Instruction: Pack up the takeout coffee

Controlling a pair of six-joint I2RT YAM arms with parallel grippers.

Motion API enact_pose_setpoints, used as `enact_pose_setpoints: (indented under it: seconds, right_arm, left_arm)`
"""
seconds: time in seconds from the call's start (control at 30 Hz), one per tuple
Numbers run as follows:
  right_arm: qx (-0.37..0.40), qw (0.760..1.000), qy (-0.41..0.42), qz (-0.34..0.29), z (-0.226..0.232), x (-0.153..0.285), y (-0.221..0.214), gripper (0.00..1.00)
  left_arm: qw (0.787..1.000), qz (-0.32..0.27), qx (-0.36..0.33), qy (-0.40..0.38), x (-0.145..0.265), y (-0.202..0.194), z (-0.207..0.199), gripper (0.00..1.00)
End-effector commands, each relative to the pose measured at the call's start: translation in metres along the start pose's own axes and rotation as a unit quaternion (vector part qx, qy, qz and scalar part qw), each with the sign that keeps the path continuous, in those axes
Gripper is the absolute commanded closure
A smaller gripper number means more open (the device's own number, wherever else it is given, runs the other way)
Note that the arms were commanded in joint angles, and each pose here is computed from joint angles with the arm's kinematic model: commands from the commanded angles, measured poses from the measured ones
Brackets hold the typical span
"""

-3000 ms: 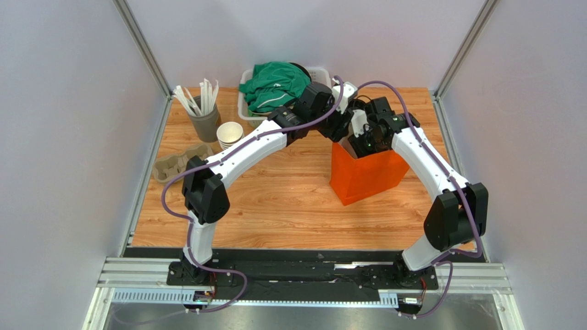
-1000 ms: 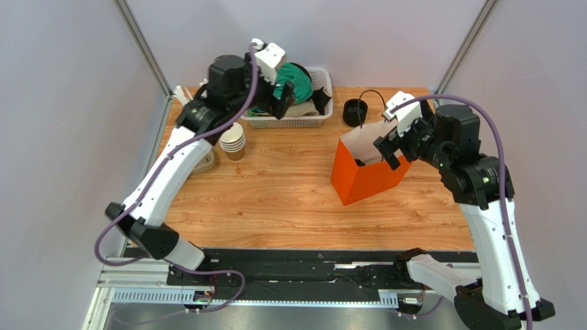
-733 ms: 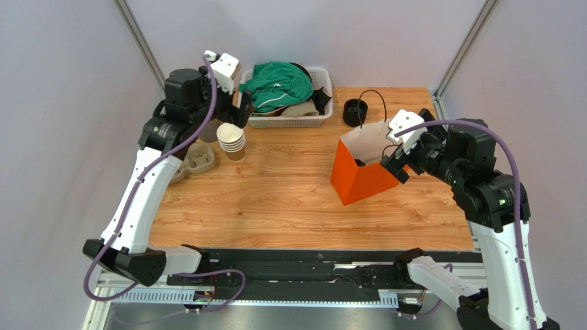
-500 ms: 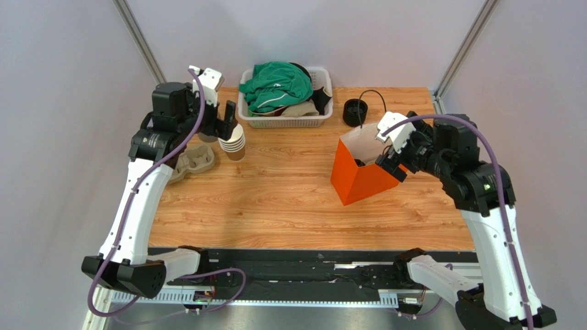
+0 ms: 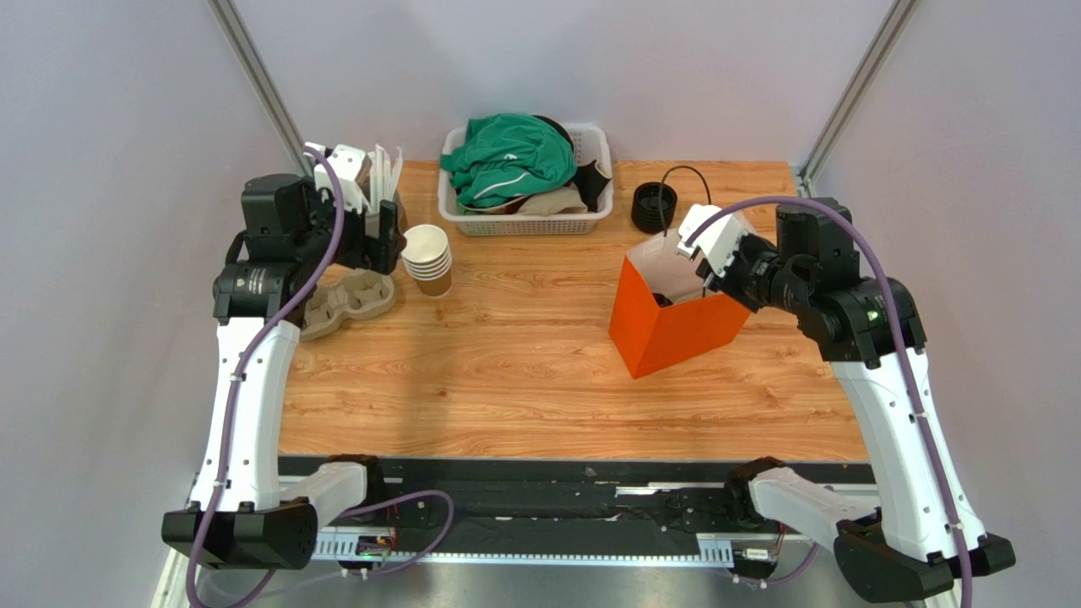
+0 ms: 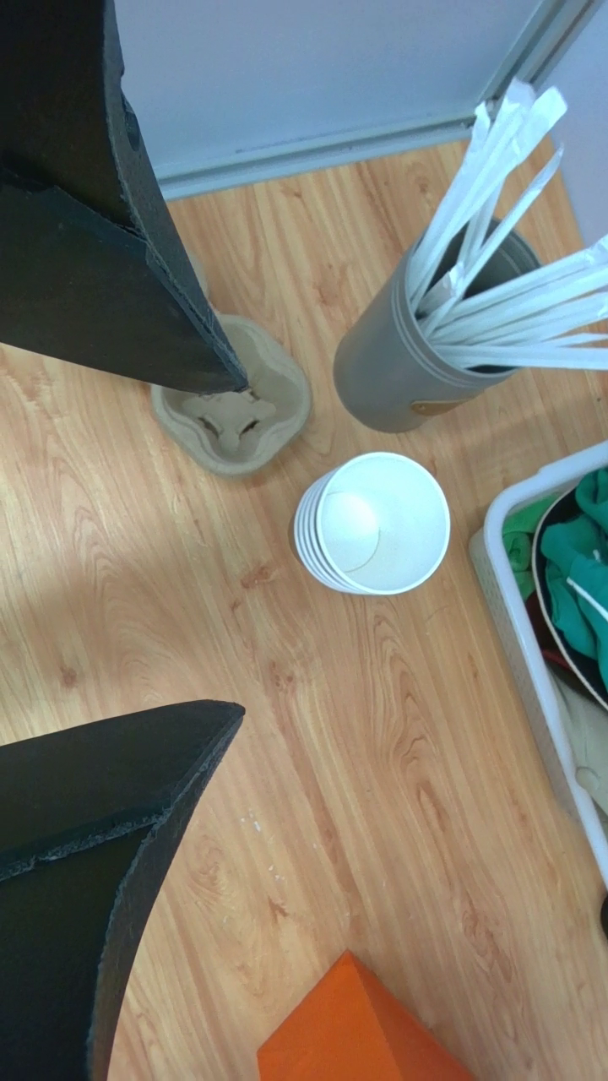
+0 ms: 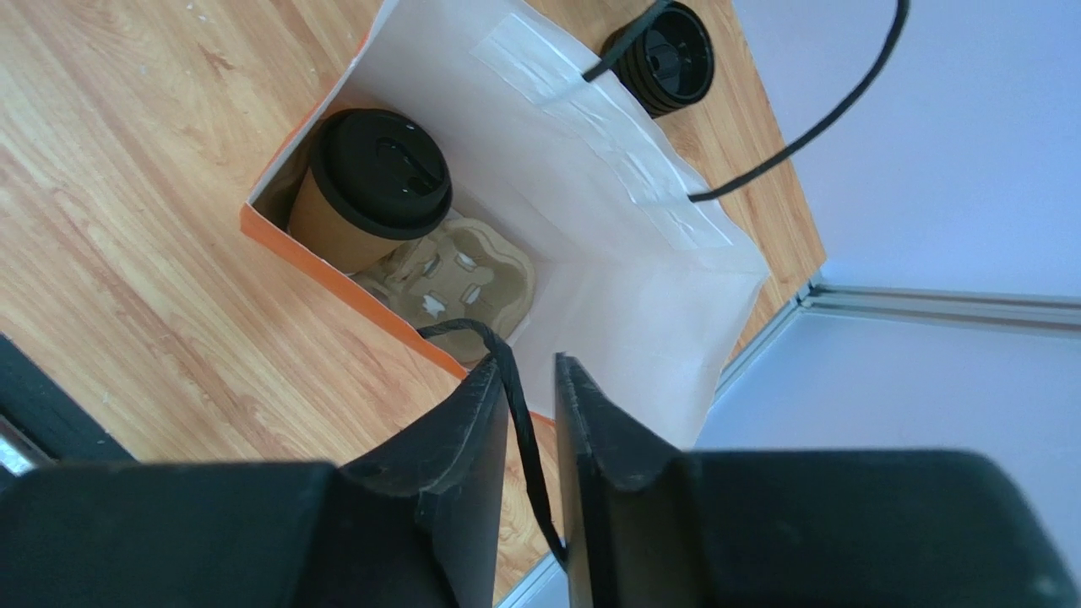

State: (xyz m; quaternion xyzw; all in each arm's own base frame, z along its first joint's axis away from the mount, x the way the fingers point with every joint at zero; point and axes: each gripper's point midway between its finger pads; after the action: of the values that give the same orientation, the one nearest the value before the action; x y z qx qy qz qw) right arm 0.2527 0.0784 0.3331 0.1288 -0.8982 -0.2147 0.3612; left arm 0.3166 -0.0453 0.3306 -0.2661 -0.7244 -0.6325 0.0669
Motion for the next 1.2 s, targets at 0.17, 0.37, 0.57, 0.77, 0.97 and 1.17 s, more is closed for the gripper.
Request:
enact_pose_setpoints:
  seconds: [0.17, 0.37, 0.57, 0.77, 0.97, 1.17]
  right_arm:
    - [-0.009, 0.998, 0.027, -0.054, 0.002, 0.001, 0.026, 0.87]
    - [-0.021, 0.996, 0.037, -0.084, -0.001, -0.003, 0.047, 0.89]
    - [-0.012, 0.995, 0.046, -0.091, -0.004, -0.014, 0.068, 0.90]
    - [-0.007, 0.993, 0.065, -0.097, 0.007, -0.039, 0.085, 0.91]
    - [0.004, 0.989, 0.083, -0.124, 0.017, -0.049, 0.119, 0.95]
    - [0.026, 0.984, 0.115, -0.133, 0.032, -0.059, 0.147, 1.00]
  left_arm:
    - [1.000, -0.025, 0.006, -0.012, 0.008, 0.012, -0.002, 0.01]
    - [0.999, -0.025, 0.014, -0.019, 0.005, 0.015, -0.004, 0.01]
    - [0.999, -0.023, 0.015, -0.021, 0.004, 0.012, -0.004, 0.01]
    - [0.999, -0.026, 0.016, -0.020, 0.006, 0.009, -0.005, 0.01]
    - [0.999, -0.026, 0.017, -0.017, 0.005, 0.007, -0.003, 0.01]
    - [0.999, -0.029, 0.017, -0.014, 0.004, 0.004, -0.002, 0.01]
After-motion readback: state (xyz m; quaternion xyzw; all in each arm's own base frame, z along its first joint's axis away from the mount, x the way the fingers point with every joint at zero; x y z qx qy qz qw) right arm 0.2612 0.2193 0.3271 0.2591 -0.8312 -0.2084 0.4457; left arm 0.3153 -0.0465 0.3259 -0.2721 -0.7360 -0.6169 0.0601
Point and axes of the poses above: each gripper's point midway between its finger pads, its own x axis back along the fingers, its own z axis along the line the jaws close on, y = z × x, and after that the axes turned 14 degrees about x, right-handed
